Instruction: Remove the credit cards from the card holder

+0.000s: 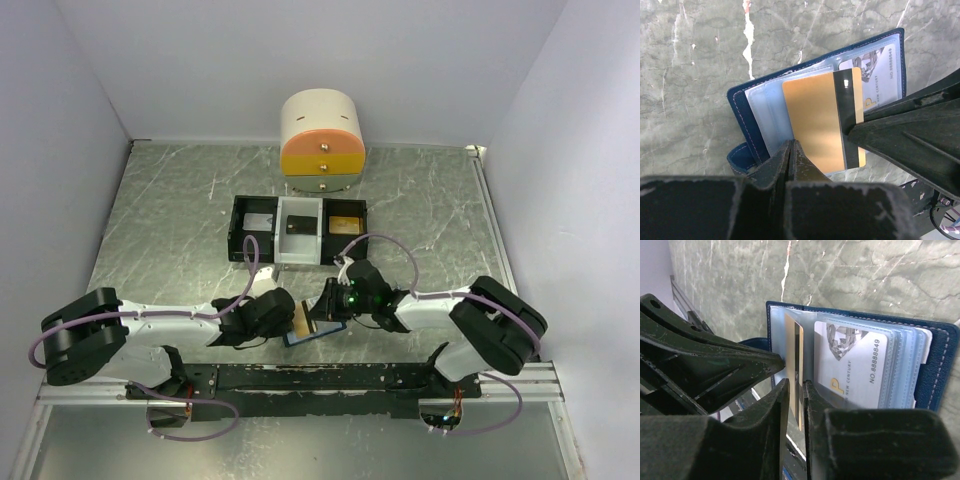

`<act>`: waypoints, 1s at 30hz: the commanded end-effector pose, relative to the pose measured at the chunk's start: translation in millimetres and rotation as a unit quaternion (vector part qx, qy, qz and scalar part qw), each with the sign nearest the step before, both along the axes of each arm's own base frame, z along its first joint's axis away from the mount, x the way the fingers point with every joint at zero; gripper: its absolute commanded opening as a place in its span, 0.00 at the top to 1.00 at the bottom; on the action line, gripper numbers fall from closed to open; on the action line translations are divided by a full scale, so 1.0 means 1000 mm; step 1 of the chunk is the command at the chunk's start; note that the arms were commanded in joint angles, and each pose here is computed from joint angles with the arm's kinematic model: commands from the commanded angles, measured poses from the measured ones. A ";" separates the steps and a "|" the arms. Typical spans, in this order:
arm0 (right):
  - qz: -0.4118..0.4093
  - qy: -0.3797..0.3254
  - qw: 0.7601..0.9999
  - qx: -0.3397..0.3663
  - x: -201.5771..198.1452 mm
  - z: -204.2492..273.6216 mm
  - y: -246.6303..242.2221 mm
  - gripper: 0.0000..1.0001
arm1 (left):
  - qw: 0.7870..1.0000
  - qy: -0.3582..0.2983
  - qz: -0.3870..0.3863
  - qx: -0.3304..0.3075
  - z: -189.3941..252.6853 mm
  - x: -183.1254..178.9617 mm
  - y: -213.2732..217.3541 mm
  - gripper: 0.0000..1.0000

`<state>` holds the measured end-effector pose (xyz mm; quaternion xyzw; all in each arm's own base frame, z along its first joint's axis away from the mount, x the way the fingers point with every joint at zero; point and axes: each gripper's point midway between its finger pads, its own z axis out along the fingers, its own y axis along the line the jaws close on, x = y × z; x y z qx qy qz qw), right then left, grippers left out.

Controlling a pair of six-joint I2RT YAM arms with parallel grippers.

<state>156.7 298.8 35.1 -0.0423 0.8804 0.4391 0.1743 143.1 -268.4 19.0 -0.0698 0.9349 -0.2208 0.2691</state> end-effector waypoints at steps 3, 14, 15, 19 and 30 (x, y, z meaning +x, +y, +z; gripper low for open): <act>0.032 -0.010 0.999 0.031 0.001 0.010 0.015 0.78 | 0.997 0.021 -0.006 0.072 -0.027 -0.012 0.030 0.93; 0.028 -0.004 0.999 0.022 0.003 0.005 0.015 0.86 | 0.997 0.022 -0.006 0.074 -0.026 -0.012 0.029 0.93; 0.024 -0.004 1.000 0.019 0.003 0.004 0.013 0.86 | 0.997 0.021 -0.006 0.074 -0.026 -0.012 0.029 0.93; 0.010 -0.011 1.000 0.013 0.005 0.007 0.007 0.94 | 0.997 0.022 -0.006 0.073 -0.026 -0.012 0.029 0.93; 0.001 -0.006 1.000 0.004 0.006 0.007 0.001 0.98 | 0.996 0.026 -0.007 0.079 -0.028 -0.014 0.031 0.93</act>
